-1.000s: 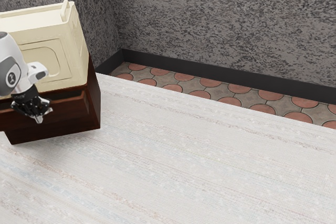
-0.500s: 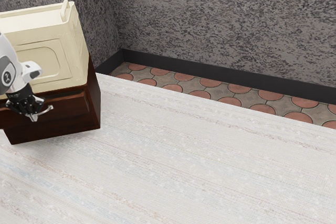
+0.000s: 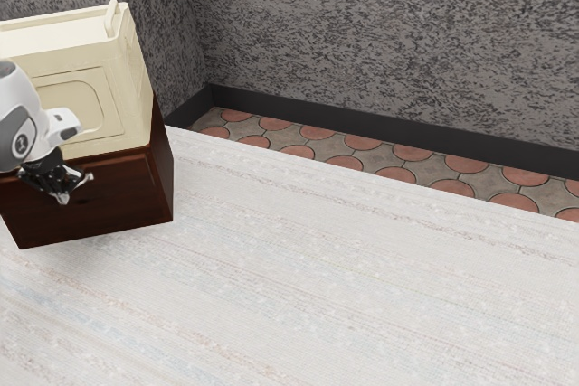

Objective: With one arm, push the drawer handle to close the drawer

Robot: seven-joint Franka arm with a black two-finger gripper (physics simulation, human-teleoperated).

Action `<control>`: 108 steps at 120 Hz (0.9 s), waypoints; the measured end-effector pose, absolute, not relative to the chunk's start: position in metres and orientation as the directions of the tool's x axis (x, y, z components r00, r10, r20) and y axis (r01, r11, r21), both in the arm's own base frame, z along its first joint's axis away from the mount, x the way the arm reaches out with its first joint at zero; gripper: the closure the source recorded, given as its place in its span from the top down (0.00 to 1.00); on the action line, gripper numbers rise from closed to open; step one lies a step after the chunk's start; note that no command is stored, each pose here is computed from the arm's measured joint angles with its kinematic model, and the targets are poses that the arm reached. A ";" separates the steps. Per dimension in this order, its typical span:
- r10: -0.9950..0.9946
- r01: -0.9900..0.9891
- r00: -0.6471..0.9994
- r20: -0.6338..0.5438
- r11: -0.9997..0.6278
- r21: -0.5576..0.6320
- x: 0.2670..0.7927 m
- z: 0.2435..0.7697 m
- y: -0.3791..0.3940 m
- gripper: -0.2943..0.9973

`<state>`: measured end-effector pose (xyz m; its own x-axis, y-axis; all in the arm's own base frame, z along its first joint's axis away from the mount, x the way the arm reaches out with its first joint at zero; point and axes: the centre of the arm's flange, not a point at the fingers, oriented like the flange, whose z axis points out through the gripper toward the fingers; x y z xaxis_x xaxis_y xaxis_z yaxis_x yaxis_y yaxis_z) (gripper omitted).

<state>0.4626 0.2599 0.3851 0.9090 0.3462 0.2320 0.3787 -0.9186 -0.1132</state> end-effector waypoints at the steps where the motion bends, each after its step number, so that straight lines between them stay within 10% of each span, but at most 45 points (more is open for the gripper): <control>1: 0.345 0.378 0.909 0.234 -0.919 -0.114 0.463 0.385 0.260 0.16; 62: 0.345 0.392 0.897 0.275 -0.910 -0.136 0.420 0.419 0.234 0.17; 108: 0.485 0.489 0.867 0.115 -0.872 -0.009 0.328 0.528 0.158 0.65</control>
